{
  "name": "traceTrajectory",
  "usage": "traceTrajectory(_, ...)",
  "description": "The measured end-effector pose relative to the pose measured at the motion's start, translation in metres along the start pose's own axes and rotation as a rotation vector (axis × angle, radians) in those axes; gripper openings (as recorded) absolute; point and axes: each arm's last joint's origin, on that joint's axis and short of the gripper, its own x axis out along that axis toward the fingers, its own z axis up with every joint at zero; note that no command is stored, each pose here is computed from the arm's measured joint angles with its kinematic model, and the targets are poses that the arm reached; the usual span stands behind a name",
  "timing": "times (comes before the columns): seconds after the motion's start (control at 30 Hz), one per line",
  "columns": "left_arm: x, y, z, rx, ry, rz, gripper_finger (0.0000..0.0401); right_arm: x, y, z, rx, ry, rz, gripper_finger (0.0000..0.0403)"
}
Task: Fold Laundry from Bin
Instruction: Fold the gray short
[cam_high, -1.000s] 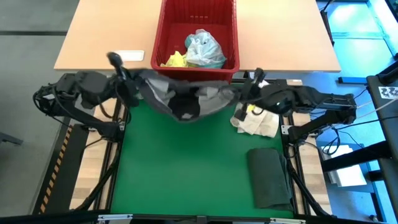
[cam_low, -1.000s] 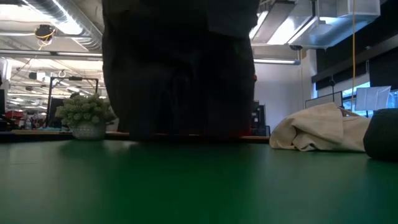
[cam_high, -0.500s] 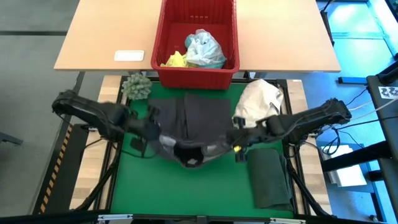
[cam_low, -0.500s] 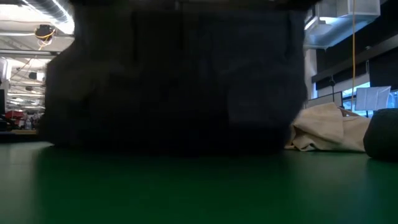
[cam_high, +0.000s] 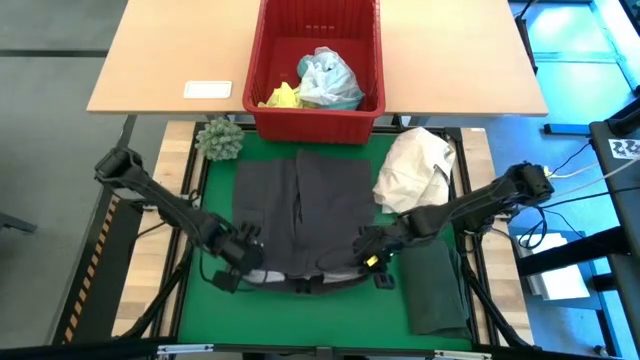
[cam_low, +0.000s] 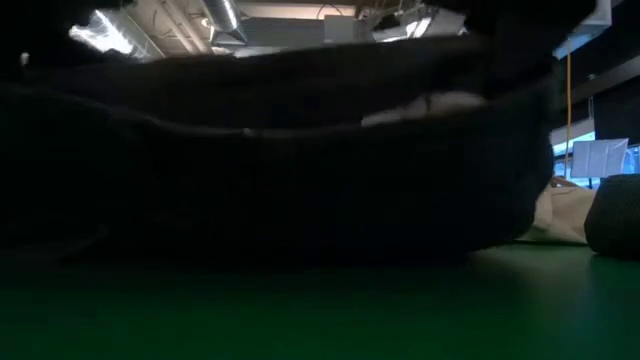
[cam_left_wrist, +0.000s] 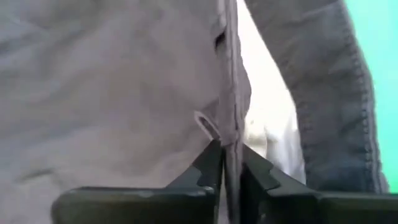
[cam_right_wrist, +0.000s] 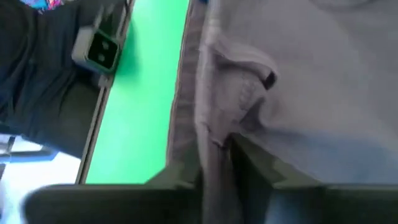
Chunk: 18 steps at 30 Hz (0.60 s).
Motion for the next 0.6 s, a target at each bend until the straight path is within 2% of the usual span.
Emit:
traceTrajectory(0.17, 0.019, -0.016, 0.009, -0.086, 0.037, -0.059, 0.0087, 0.023, 0.006, -0.007, 0.022, 0.081, 0.074, 0.0169)
traceTrajectory(0.3, 0.023, -0.032, 0.02, -0.114, 0.051, -0.102, 0.0128, 0.034, 0.025, -0.017, 0.013, 0.129, 0.109, 0.0214)
traceTrajectory(0.43, 0.018, -0.045, 0.03, -0.123, 0.035, -0.113, 0.0158, 0.038, 0.047, -0.026, -0.017, 0.145, 0.118, 0.0234)
traceTrajectory(0.6, 0.001, -0.057, 0.041, -0.151, -0.014, -0.119, 0.0167, 0.04, 0.063, -0.035, -0.046, 0.139, 0.074, 0.0234)
